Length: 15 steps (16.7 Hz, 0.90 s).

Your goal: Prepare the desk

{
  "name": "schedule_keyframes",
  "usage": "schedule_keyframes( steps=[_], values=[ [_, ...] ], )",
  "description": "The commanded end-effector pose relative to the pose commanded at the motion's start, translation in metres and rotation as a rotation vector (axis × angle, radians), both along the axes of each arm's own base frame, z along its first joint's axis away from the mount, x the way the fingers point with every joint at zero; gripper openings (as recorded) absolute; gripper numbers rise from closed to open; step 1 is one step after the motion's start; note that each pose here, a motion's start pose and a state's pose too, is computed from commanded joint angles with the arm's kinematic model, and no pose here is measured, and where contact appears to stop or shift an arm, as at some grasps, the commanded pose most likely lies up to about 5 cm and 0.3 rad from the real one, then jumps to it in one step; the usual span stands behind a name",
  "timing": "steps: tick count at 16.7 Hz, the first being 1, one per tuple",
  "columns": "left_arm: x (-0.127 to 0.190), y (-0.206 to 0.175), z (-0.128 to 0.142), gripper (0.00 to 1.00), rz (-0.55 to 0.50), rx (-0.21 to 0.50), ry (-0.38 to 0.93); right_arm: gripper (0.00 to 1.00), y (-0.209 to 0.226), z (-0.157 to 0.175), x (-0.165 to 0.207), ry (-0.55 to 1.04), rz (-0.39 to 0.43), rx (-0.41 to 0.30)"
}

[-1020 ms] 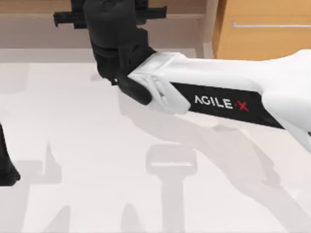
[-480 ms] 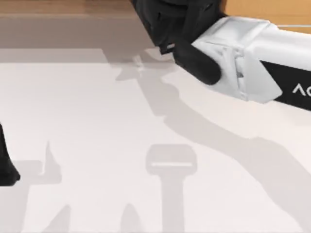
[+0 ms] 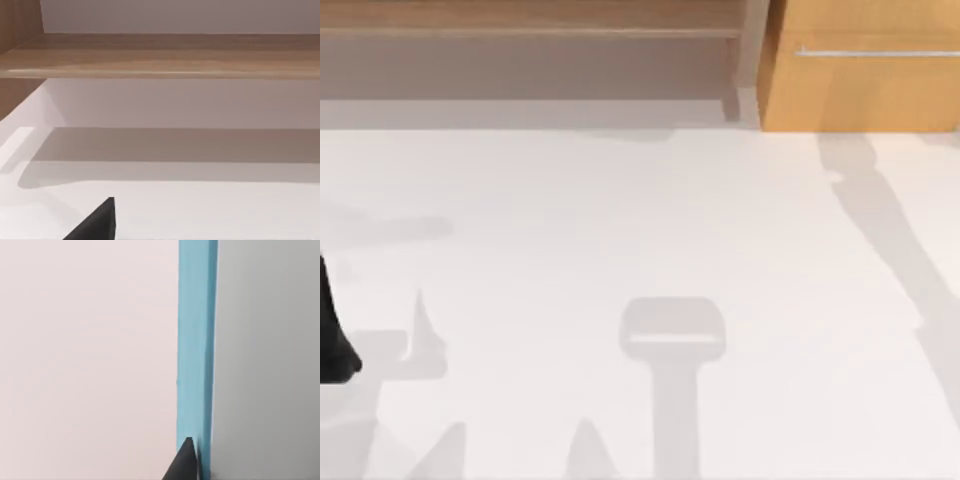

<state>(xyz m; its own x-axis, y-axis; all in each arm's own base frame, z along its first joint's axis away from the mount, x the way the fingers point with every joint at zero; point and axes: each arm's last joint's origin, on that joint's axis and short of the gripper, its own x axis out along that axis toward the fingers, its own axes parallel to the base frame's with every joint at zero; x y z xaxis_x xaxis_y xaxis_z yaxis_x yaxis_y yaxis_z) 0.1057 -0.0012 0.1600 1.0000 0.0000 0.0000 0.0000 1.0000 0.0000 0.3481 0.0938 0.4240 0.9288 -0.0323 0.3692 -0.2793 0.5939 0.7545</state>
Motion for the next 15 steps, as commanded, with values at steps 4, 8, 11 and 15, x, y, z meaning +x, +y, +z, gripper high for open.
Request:
schedule_keyframes(
  steps=[4, 8, 11, 15],
  values=[
    [0.0, 0.0, 0.0, 1.0, 0.0, 0.0, 0.0, 0.0, -0.127, -0.029, 0.009, 0.046, -0.238, 0.115],
    [0.0, 0.0, 0.0, 1.0, 0.0, 0.0, 0.0, 0.0, -0.241, -0.094, -0.005, 0.177, -0.438, 0.248],
    [0.0, 0.0, 0.0, 1.0, 0.0, 0.0, 0.0, 0.0, -0.301, -0.152, -0.028, 0.295, -0.52, 0.376],
    [0.0, 0.0, 0.0, 1.0, 0.0, 0.0, 0.0, 0.0, -0.334, -0.219, -0.05, 0.438, -0.481, 0.544]
  ],
)
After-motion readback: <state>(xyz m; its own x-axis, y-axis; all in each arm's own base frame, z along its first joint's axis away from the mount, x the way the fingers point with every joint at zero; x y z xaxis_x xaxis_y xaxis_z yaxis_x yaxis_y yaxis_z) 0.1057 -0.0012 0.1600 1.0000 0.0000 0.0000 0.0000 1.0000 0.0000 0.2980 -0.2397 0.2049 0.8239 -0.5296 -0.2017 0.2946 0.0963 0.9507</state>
